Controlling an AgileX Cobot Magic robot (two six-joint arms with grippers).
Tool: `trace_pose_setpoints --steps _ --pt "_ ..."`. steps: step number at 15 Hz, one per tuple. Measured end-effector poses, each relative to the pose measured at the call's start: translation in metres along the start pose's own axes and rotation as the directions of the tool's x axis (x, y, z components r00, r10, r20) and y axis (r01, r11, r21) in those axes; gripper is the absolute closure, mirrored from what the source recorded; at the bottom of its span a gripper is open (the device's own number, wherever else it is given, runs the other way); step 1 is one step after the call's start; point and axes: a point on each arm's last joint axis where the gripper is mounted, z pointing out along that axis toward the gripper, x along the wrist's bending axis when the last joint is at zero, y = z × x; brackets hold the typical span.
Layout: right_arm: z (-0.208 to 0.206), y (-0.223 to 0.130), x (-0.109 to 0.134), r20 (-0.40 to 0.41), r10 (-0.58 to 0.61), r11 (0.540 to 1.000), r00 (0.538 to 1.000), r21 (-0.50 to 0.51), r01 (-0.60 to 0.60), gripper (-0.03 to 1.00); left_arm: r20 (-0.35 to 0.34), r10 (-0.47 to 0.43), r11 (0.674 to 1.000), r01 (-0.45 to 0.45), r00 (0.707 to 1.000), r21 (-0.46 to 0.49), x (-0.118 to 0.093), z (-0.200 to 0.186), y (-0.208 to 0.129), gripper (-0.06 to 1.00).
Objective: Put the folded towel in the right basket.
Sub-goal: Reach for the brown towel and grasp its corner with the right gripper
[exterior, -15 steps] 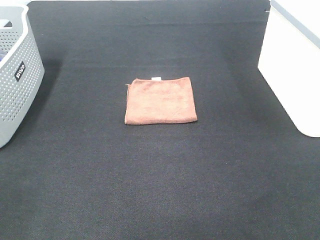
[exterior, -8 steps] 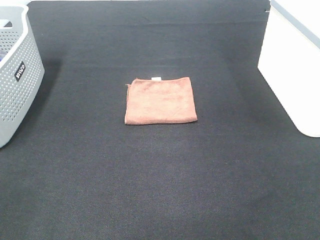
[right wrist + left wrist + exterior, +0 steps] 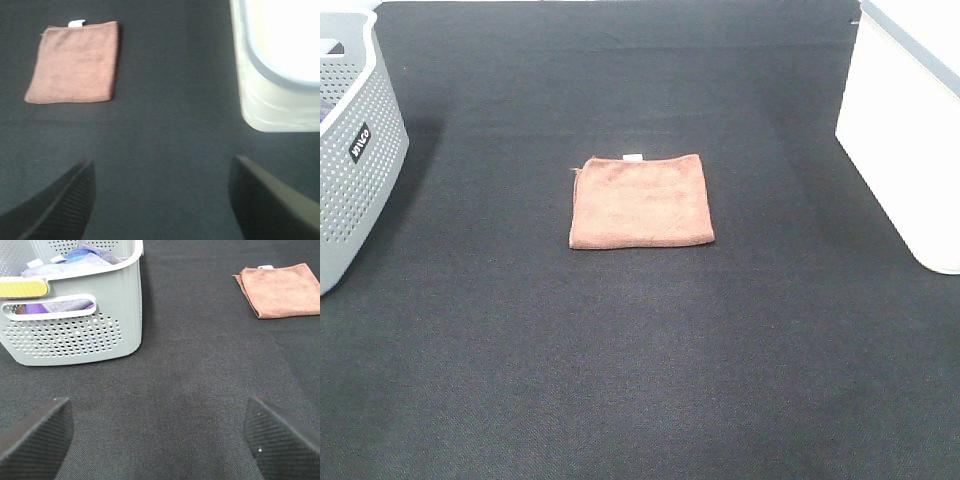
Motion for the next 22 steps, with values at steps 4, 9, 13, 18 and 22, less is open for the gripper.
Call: trace_pose_setpoints --steps 4,9,13,18,22 --pt "0.051 0.054 0.004 -0.138 0.035 0.994 0.990 0.107 -0.020 0.27 0.000 0.000 1.000 0.000 1.000 0.000 0.000 0.000 0.000 0.07" --pt "0.113 0.072 0.023 -0.208 0.005 0.976 0.978 0.212 0.040 0.27 0.000 0.000 1.000 0.000 1.000 0.000 0.000 0.000 0.000 0.07" --pt "0.188 0.064 0.064 -0.258 -0.023 0.939 0.966 0.326 0.109 0.27 0.000 0.000 1.000 0.000 1.000 0.000 0.000 0.000 0.000 0.07" --pt "0.278 0.062 0.066 -0.266 0.099 0.907 0.959 0.421 0.023 0.27 0.000 0.000 1.000 0.000 1.000 0.000 0.000 0.000 0.000 0.07" --pt "0.318 0.056 0.062 -0.257 0.110 0.891 0.960 0.454 0.019 0.27 0.000 0.000 1.000 0.000 1.000 0.000 0.000 0.000 0.000 0.07"
